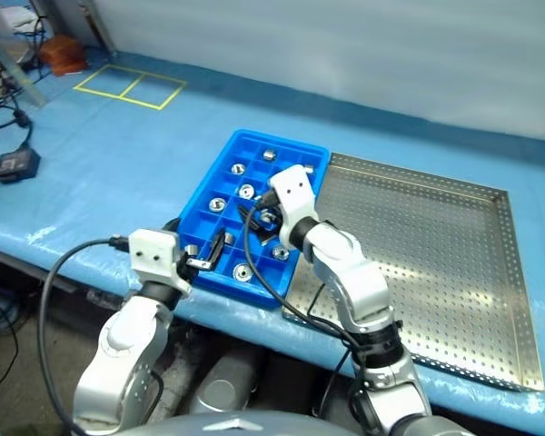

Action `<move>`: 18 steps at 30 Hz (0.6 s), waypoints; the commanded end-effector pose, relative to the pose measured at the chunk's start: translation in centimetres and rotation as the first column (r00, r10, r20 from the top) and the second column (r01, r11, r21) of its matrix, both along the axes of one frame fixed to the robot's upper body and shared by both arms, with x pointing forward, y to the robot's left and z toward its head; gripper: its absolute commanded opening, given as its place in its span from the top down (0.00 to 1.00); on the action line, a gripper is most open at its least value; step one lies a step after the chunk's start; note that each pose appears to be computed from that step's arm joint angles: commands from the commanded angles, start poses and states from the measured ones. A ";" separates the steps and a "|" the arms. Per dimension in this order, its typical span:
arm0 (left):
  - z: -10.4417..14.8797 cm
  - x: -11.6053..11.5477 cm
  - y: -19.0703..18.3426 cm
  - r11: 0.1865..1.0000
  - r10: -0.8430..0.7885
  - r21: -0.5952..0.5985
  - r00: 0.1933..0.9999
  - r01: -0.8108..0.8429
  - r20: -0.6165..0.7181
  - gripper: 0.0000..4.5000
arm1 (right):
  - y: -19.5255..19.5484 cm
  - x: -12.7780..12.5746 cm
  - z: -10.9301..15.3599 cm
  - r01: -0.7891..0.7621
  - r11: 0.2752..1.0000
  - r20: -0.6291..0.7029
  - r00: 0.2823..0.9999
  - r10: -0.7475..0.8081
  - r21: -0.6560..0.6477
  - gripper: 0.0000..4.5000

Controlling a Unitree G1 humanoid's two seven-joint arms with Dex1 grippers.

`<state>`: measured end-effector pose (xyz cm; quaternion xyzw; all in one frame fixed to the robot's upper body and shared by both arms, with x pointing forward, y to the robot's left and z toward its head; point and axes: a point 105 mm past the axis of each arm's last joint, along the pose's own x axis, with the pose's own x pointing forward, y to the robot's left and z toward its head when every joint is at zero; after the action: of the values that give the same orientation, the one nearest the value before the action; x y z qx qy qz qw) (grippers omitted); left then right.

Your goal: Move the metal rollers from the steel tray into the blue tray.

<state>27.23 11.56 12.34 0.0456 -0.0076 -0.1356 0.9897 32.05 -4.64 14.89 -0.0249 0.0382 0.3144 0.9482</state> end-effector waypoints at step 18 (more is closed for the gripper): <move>-1.2 1.8 -2.5 0.932 -0.329 0.120 0.937 0.343 -0.120 0.00 | -6.1 -4.5 -3.2 0.129 0.980 -0.082 0.986 -0.142 -0.152 0.01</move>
<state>29.17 9.11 10.58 0.1073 0.0538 -0.3013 0.9459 27.92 -11.03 10.49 -0.0692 0.1296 0.2393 0.9598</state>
